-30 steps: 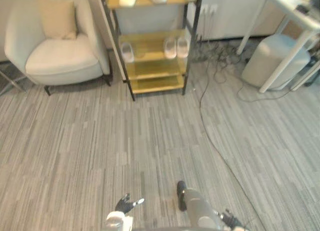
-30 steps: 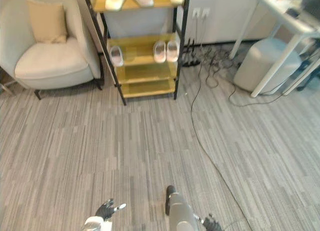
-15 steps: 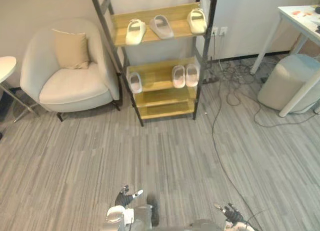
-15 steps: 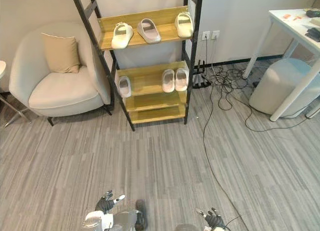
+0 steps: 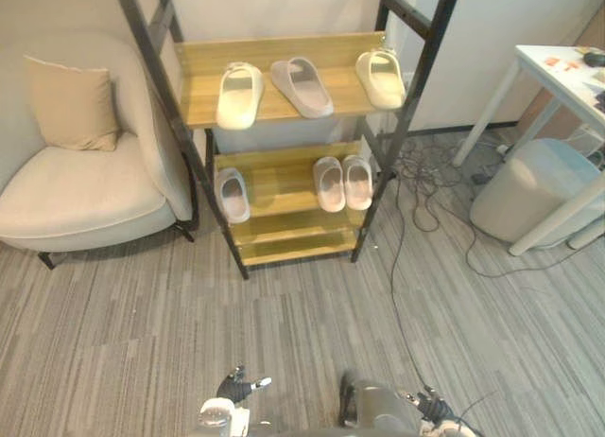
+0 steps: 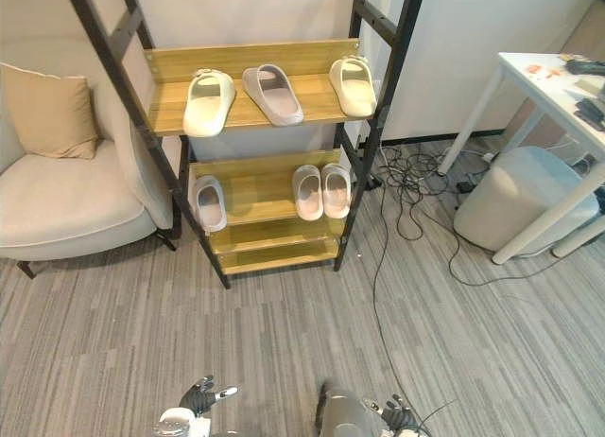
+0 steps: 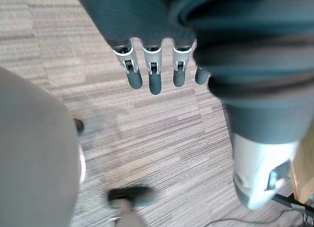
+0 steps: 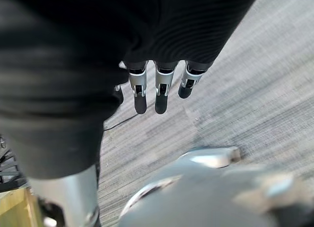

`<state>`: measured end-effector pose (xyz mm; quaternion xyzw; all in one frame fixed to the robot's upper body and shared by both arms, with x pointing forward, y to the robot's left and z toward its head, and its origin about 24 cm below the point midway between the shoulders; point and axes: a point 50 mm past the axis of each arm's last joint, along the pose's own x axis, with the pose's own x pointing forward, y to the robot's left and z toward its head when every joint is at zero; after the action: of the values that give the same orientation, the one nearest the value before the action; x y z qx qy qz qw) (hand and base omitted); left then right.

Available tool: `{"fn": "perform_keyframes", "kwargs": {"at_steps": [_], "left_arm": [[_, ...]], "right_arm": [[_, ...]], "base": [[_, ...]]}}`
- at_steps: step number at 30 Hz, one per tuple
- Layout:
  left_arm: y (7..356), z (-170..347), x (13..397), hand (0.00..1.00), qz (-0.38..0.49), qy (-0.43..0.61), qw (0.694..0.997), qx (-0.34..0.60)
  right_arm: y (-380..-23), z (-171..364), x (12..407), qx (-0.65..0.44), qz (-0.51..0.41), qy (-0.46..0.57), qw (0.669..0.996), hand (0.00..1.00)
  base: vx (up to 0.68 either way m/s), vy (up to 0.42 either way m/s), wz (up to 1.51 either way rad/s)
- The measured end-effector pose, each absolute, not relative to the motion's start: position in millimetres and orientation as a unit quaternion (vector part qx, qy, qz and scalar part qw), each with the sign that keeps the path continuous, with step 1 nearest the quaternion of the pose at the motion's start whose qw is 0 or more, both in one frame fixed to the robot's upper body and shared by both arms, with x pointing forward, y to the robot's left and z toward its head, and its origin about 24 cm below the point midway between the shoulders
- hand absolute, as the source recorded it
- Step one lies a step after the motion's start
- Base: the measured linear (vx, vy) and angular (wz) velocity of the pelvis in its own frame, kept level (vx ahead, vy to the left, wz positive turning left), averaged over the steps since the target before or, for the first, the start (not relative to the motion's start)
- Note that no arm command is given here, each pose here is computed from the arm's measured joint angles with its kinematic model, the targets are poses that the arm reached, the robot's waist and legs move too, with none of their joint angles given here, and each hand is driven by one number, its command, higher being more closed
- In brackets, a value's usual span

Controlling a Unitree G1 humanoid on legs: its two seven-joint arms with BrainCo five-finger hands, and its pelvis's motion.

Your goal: Organize the slippers on the shoe rack

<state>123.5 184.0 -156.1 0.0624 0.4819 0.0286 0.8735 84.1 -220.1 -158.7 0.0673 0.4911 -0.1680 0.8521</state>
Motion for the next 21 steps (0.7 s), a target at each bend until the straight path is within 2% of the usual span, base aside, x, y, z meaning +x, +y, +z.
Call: {"fn": "perform_keyframes", "kwargs": {"at_steps": [4, 9, 17, 21], "left_arm": [[165, -158, 123, 0.00, 0.017, 0.482, 0.875, 0.039], [171, -156, 124, 0.00, 0.062, 0.472, 0.880, 0.006], [173, -155, 124, 0.00, 0.064, 0.469, 0.881, 0.008], [191, -154, 124, 0.00, 0.073, 0.469, 0.880, 0.027]], "right_arm": [[-234, -155, 90, 0.049, -0.169, 0.485, 0.857, 0.00], [-235, -154, 87, 0.042, -0.167, 0.486, 0.857, 0.00], [-237, -156, 79, 0.039, -0.173, 0.496, 0.850, 0.00], [-219, -160, 80, 0.059, -0.163, 0.499, 0.849, 0.00]], "base": [[0.44, -0.276, 0.21], [0.34, -0.172, 0.09], [0.26, 0.116, -0.30], [0.29, 0.140, -0.09]]}}
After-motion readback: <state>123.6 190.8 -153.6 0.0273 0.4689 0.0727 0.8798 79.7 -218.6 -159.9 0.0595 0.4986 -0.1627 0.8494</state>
